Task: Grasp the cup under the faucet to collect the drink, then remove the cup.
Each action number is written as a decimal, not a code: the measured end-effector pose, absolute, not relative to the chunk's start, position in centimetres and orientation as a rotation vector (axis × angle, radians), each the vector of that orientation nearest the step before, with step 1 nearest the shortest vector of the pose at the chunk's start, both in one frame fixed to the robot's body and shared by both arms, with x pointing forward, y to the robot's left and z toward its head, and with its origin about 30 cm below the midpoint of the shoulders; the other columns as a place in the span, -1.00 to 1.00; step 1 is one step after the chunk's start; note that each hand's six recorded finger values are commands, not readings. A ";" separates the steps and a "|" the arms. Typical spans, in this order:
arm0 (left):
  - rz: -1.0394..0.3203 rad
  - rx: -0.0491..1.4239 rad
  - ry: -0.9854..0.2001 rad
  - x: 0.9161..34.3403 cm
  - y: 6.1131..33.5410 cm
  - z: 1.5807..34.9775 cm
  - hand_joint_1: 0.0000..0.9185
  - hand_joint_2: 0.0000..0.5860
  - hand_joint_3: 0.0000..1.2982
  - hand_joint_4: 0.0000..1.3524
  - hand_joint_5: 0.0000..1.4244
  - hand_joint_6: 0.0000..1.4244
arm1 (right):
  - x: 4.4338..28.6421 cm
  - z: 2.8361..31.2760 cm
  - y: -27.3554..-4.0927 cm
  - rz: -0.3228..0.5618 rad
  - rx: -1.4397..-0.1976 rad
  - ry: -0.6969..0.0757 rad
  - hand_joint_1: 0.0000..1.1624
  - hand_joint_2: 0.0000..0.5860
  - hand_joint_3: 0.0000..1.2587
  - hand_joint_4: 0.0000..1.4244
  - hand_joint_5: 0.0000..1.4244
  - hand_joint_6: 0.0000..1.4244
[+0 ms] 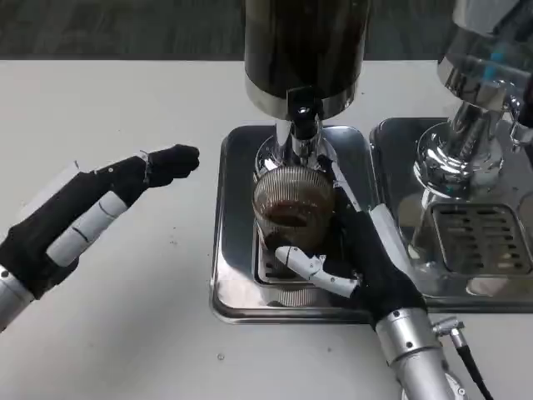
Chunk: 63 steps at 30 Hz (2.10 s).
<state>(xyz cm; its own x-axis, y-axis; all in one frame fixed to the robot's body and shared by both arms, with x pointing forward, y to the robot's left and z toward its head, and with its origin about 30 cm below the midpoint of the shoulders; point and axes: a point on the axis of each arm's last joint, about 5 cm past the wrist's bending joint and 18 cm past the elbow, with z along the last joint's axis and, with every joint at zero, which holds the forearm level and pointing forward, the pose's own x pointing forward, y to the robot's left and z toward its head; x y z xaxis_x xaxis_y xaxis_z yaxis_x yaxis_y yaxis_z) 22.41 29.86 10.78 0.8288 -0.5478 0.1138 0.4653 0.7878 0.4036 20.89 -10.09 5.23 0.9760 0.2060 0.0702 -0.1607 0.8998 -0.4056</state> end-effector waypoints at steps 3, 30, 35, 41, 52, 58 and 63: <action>-0.539 0.371 -0.230 22.3 30.0 10.8 -1.00 -0.39 -0.58 -0.69 -0.75 -0.83 | 20.9 5.3 -9.7 0.178 -0.420 -0.110 0.12 -0.26 -0.76 -0.73 -0.60 -0.39; -0.533 0.361 -0.196 21.7 30.3 10.5 -1.00 -0.36 -0.58 -0.56 -0.65 -0.79 | 19.9 4.7 -7.5 0.014 -0.480 -0.160 0.12 -0.26 -0.37 -0.35 -0.14 0.34; -0.532 0.361 -0.194 21.6 30.4 10.5 -1.00 -0.35 -0.58 -0.55 -0.63 -0.78 | 19.5 4.3 -7.4 -0.014 -0.474 -0.171 0.16 -0.25 -0.33 -0.33 -0.10 0.38; -0.531 0.364 -0.192 21.6 30.5 10.5 -1.00 -0.35 -0.58 -0.55 -0.62 -0.78 | 19.2 4.0 -7.4 -0.033 -0.484 -0.185 0.17 -0.27 -0.28 -0.27 -0.03 0.46; -0.529 0.361 -0.187 21.6 30.5 10.5 -1.00 -0.35 -0.58 -0.54 -0.61 -0.78 | 18.8 3.8 -7.9 -0.107 -0.487 -0.243 0.19 -0.23 -0.18 -0.14 0.08 0.60; -0.526 0.356 -0.184 21.8 30.5 10.5 -1.00 -0.34 -0.58 -0.54 -0.60 -0.78 | 18.6 3.8 -8.0 -0.148 -0.479 -0.298 0.19 -0.23 -0.12 -0.10 0.12 0.62; -0.525 0.353 -0.188 22.2 30.4 10.6 -1.00 -0.34 -0.58 -0.54 -0.60 -0.77 | 18.3 3.6 -8.2 -0.157 -0.492 -0.307 0.19 -0.23 -0.10 -0.08 0.14 0.65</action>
